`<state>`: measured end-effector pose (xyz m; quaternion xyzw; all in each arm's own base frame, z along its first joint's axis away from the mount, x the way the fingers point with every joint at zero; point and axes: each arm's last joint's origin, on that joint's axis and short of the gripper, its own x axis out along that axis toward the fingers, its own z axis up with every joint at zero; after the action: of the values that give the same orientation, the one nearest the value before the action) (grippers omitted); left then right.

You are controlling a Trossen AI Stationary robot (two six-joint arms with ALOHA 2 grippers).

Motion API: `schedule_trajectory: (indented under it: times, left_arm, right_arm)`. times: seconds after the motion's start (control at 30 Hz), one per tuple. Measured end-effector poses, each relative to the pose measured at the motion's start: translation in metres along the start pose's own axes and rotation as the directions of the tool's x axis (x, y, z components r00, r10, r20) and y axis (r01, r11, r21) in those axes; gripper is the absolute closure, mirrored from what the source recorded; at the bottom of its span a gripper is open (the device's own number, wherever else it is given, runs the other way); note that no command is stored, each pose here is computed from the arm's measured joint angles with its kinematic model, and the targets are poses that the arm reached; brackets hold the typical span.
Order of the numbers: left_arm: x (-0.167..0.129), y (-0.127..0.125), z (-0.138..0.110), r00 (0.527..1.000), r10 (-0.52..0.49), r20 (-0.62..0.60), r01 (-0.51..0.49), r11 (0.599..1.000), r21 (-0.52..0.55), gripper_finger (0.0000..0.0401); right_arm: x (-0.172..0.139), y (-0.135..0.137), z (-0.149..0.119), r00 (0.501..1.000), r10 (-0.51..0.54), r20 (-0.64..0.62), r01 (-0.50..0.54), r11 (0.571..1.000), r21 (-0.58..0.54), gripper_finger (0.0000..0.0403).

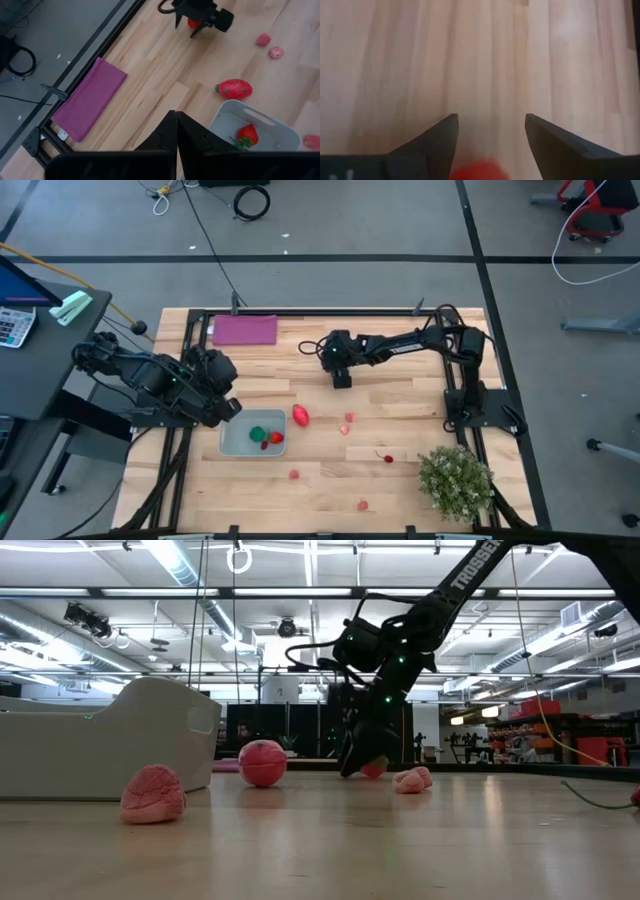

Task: Pick and placing Produce into tupperware
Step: Put the red strawberry into the gray container

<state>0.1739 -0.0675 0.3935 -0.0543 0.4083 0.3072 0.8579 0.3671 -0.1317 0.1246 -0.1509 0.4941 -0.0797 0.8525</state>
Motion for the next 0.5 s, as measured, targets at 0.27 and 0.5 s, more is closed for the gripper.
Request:
schedule_trajectory:
  times: [0.27,0.5]
  left_arm:
    - [0.0,0.001,0.001,0.999,0.028,0.035,-0.028,0.999,0.02,0.038]
    - [0.0,0.001,0.001,0.999,0.028,0.035,-0.028,0.999,0.019,0.0388]
  right_arm:
    - [-0.006,-0.015,-0.007,0.999,-0.023,-0.028,0.024,0.999,0.043,0.0162]
    - [-0.015,-0.01,-0.009,0.997,0.013,-0.081,-0.008,0.998,0.069,0.0162]
